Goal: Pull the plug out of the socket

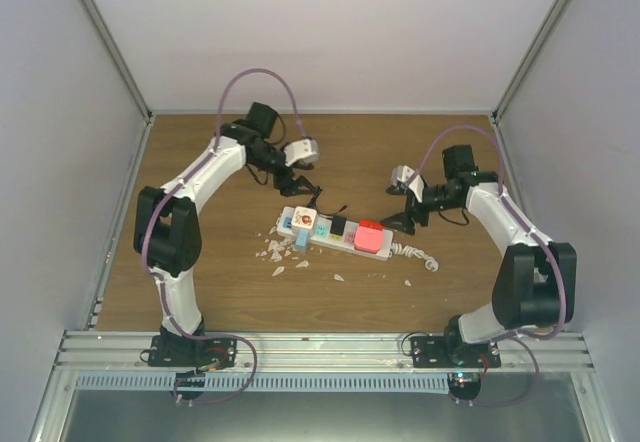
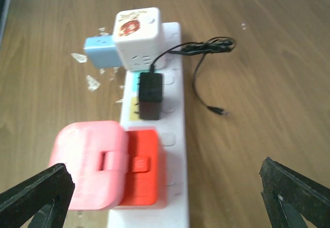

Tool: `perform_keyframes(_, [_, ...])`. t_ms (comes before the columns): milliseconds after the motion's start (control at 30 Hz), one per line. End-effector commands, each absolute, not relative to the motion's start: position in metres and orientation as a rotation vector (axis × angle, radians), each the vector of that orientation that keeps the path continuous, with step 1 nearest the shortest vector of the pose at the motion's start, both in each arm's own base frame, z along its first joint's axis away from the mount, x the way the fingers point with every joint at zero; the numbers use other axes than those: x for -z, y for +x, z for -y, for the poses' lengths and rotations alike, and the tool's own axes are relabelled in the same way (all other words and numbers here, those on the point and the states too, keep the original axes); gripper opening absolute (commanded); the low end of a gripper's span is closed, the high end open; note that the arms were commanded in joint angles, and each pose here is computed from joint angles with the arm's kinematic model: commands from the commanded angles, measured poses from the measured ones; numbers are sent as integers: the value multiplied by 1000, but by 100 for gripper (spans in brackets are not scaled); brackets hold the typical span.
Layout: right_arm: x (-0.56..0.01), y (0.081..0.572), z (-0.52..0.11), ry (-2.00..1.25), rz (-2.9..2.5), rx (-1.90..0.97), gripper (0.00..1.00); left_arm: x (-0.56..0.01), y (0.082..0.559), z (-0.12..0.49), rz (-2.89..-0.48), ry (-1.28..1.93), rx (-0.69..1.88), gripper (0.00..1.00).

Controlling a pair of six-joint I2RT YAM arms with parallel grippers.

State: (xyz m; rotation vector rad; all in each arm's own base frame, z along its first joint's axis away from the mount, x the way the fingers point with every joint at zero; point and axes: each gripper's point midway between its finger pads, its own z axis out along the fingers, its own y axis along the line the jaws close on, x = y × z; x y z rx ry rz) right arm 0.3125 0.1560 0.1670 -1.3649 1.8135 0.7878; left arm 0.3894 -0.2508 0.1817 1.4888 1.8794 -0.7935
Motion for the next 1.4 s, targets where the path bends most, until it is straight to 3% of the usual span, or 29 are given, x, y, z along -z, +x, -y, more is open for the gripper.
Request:
perform_keyframes(0, [-167,280,-153,-1379,-1814,-841,100,-173,358,292,-1726,1763,788,80])
perform_keyframes(300, [-150,273,-127,-1286,-1909,-850,100,-131,333,331,-1704,1988,753,77])
perform_keyframes(767, [-147,290,-117,-1227,-1956,-831,100,-91,317,338,-1657,2143,715,56])
perform_keyframes(1367, [-147,303,-115,-1192,-1982,-822,100,-95,305,337,-1628,2115,722,33])
